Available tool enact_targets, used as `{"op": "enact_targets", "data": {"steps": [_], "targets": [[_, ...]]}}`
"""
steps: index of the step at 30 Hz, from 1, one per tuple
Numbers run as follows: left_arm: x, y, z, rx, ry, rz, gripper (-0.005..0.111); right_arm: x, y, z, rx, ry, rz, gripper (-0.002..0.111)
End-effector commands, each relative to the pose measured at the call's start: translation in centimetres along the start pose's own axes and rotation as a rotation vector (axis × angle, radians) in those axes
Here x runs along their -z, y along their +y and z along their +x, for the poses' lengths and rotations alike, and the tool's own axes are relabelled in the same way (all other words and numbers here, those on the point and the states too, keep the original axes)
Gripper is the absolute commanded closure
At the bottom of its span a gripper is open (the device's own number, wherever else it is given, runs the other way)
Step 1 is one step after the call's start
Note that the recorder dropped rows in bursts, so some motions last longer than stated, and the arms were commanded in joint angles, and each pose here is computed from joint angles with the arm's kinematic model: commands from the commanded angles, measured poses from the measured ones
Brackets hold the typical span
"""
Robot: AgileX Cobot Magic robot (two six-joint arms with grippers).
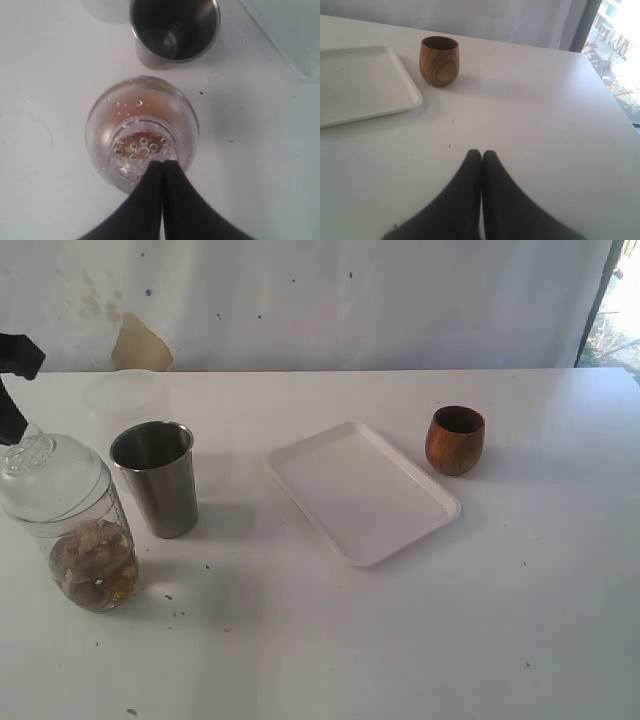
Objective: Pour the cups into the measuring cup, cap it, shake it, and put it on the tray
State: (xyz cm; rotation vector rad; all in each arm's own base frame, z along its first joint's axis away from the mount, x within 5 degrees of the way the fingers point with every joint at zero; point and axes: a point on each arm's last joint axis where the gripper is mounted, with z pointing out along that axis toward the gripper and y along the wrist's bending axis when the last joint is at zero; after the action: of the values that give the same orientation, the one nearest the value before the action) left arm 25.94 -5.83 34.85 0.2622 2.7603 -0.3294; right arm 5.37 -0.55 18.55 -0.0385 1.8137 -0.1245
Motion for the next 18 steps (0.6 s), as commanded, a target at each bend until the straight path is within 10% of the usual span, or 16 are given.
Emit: {"op": "enact_targets", "data": {"steps": [1,18], "targets": [[1.3,-0.2,0.1,-0.021,-0.071,-0.023,0.107,0.0,0.0,0.2,-0.009,0.002,0.011,0.108],[0.4,-0.2,-0.6,-0.012,-0.081,-0.001,0.107,0.0,0.0,0.2,-0.044,0.002,0.010,0.108]]}}
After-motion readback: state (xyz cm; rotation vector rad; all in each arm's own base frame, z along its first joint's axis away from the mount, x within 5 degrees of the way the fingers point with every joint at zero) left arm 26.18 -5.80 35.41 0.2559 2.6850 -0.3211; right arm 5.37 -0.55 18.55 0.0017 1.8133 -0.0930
